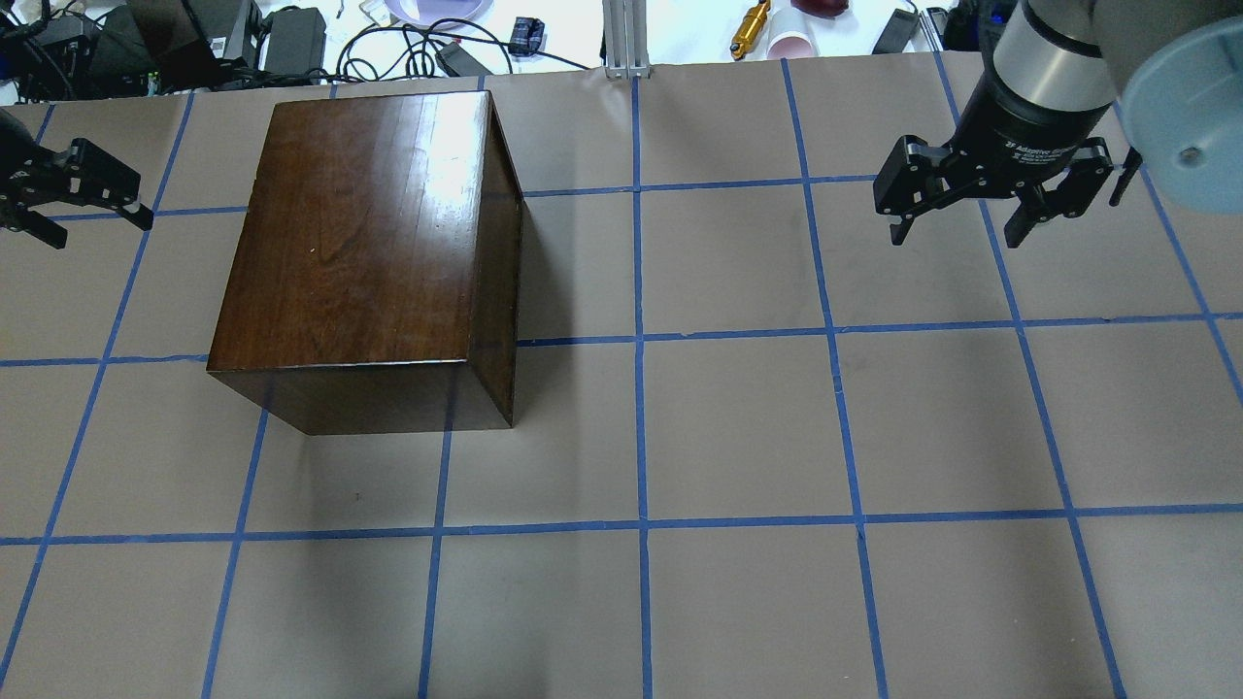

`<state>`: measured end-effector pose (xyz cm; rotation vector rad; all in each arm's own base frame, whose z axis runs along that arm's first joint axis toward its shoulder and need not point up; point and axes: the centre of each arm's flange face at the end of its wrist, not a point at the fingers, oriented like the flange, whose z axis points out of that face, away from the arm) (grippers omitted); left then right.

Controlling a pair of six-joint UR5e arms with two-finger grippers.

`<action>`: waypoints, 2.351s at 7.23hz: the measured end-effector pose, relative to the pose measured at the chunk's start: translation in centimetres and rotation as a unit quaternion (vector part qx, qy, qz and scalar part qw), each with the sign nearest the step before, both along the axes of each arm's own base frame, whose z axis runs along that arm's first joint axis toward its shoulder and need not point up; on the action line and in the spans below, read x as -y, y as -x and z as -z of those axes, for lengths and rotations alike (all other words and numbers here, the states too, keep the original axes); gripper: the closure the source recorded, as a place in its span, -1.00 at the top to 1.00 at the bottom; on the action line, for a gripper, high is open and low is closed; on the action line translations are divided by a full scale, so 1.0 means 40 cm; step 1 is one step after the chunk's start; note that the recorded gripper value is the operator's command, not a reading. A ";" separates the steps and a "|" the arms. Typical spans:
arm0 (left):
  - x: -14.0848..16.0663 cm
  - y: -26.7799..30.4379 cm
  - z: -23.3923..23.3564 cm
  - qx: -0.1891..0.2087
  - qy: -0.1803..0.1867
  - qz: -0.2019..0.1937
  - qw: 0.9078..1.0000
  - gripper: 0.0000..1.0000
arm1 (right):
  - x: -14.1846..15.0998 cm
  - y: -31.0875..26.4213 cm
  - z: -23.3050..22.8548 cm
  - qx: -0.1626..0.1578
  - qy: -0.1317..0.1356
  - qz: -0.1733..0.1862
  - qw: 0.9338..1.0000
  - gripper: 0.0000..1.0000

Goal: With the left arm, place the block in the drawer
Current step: 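Move the left gripper beside the cabinet toward the white drawer handle, then hook the left gripper onto the white drawer handle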

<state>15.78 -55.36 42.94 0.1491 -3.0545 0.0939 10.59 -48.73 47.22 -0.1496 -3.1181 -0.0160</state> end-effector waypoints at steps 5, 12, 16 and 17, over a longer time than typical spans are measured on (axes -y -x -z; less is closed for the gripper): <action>0.079 -0.122 0.179 -0.063 0.010 0.039 0.997 1.00 | 0.000 -0.001 0.001 0.000 0.000 0.000 1.000 1.00; 0.130 -0.081 0.315 -0.165 0.019 0.051 0.985 1.00 | 0.000 -0.001 0.000 0.000 0.000 0.000 1.000 1.00; 0.144 -0.072 0.364 -0.181 0.019 0.080 0.980 1.00 | 0.000 0.000 0.000 0.000 0.000 0.000 1.000 1.00; 0.145 -0.072 0.372 -0.182 0.018 0.085 0.979 1.00 | 0.000 0.000 0.000 0.000 0.000 0.000 1.000 1.00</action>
